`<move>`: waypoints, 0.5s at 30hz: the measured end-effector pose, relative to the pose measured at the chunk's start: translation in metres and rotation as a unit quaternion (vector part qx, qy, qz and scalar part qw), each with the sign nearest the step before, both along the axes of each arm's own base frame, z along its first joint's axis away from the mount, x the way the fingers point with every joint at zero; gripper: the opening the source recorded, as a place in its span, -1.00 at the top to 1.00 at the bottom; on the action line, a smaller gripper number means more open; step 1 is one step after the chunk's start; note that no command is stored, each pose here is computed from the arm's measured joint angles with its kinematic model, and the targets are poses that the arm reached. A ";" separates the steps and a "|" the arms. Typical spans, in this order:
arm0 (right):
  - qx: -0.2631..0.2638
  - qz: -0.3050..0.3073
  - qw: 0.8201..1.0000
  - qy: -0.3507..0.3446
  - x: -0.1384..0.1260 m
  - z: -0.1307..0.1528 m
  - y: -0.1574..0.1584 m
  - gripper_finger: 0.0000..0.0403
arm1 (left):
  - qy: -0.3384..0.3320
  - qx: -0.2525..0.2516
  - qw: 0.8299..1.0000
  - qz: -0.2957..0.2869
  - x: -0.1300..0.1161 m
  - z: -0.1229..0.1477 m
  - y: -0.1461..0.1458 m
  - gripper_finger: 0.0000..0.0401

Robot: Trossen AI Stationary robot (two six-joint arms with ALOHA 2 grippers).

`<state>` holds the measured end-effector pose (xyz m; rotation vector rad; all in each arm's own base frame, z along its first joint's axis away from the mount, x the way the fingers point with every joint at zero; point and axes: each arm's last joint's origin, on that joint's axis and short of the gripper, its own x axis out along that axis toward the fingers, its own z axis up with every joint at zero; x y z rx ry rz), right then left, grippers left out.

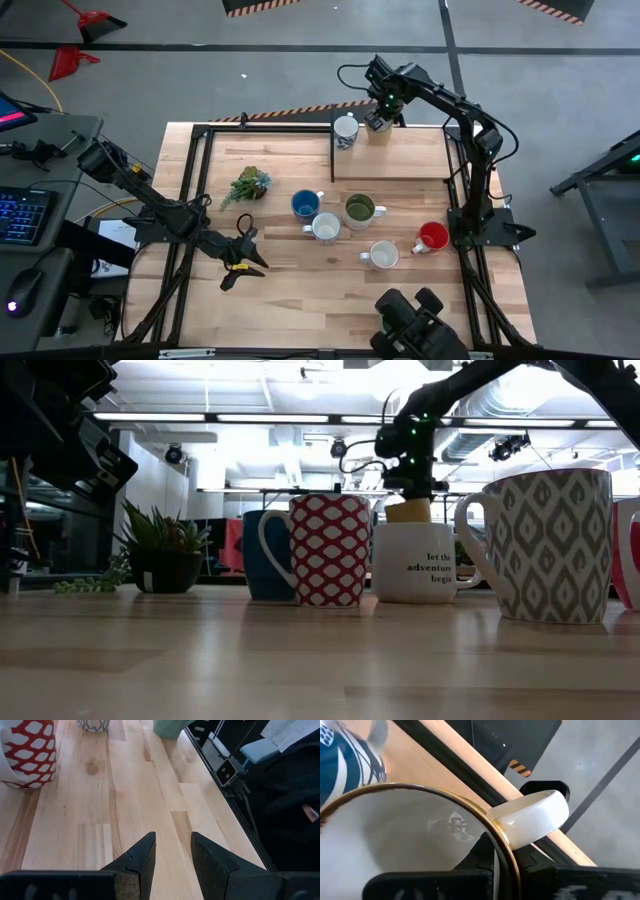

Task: Place coffee mugs
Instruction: Put the yellow mug on the shelf

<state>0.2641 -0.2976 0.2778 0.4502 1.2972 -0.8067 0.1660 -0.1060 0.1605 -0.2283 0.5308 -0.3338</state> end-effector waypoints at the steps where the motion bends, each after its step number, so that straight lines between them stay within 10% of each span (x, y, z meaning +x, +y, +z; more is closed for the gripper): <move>1: -0.001 0.001 1.000 -0.002 0.001 -0.002 0.000 1.00 | 0.000 0.000 1.000 0.000 0.000 0.000 0.000 0.44; 15: 0.001 0.011 1.000 -0.026 0.005 -0.011 -0.001 0.94 | 0.000 0.000 1.000 0.000 0.000 0.000 0.000 0.44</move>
